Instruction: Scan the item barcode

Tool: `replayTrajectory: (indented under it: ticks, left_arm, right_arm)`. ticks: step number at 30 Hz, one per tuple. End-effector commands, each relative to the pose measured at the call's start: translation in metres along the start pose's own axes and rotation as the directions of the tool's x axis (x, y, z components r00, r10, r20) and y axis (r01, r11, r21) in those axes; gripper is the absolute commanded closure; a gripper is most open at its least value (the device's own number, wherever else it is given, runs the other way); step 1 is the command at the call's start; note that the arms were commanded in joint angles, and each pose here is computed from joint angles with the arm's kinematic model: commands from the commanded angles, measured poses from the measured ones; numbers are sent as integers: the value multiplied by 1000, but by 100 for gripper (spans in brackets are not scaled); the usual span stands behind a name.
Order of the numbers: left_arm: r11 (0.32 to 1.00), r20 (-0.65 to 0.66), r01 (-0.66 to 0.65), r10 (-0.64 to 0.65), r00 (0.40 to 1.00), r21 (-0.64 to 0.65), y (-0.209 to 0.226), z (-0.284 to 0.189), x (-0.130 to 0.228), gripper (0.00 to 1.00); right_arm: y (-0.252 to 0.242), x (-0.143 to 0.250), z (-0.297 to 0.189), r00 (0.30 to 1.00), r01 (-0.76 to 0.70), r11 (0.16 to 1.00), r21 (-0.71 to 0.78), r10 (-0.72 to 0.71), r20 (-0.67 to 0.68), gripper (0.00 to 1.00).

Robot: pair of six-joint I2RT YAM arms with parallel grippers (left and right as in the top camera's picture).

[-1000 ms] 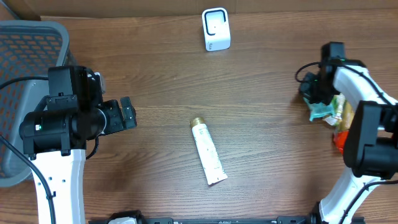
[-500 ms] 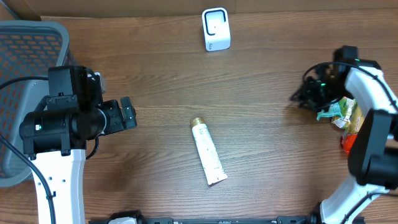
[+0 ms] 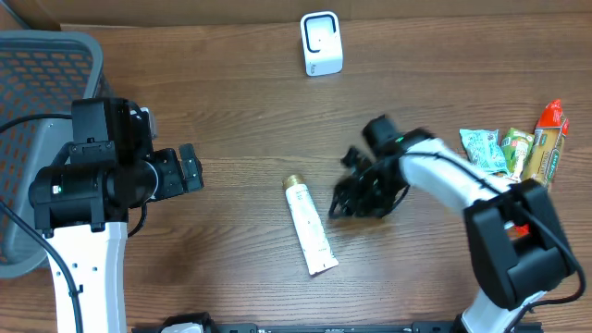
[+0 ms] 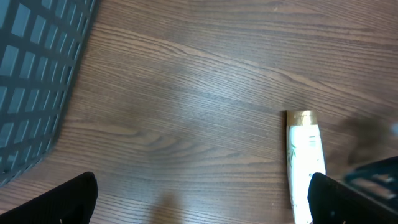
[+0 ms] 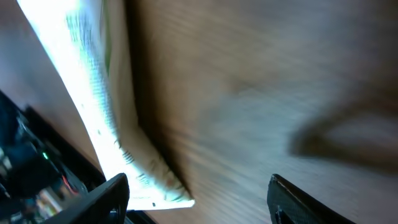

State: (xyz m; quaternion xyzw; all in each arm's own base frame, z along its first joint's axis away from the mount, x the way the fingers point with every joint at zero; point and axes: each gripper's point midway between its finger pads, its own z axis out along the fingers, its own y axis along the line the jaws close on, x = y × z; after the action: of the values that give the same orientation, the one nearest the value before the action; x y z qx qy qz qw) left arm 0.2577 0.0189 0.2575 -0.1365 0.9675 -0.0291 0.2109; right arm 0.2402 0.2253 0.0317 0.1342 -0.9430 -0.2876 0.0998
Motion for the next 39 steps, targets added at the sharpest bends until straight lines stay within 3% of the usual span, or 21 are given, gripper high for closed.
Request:
replayTrajectory:
  ticks: [1, 11, 15, 16, 17, 20, 27, 33, 38, 39]
  left_arm:
    - [1000, 13, 20, -20, 1000, 5, 0, -3, -3, 0]
    - [1000, 13, 20, -20, 1000, 5, 0, -3, -3, 0]
    - [1000, 13, 20, -20, 1000, 5, 0, -3, -3, 0]
    - [1000, 13, 20, -20, 1000, 5, 0, -3, -3, 0]
    - [1000, 13, 20, -20, 1000, 5, 0, -3, -3, 0]
    - [1000, 13, 20, -20, 1000, 5, 0, -3, -3, 0]
    - [1000, 13, 20, -20, 1000, 5, 0, -3, -3, 0]
    - [1000, 13, 20, -20, 1000, 5, 0, -3, -3, 0]
    - [1000, 13, 20, -20, 1000, 5, 0, -3, -3, 0]
    - [1000, 13, 20, -20, 1000, 5, 0, -3, -3, 1]
  right_arm:
    - [16, 7, 13, 999, 41, 999, -11, -41, -19, 28]
    - [32, 21, 47, 992, 124, 985, 120, -120, -42, 24]
    - [29, 22, 49, 995, 96, 984, 150, -92, -36, 46]
    - [29, 22, 49, 995, 96, 984, 150, -92, -36, 55]
    - [29, 22, 49, 995, 96, 984, 151, -92, -36, 71]
    - [28, 21, 49, 995, 99, 982, 160, -95, -31, 96]
    - [17, 5, 21, 996, 73, 941, 330, -84, 20, 96]
    - [-16, -8, -38, 984, -61, 748, 661, -64, 163, 96]
    - [-17, -5, -26, 984, -13, 712, 702, -117, 137, 96]
    - [-16, -4, -23, 983, 3, 711, 703, -130, 128, 89]
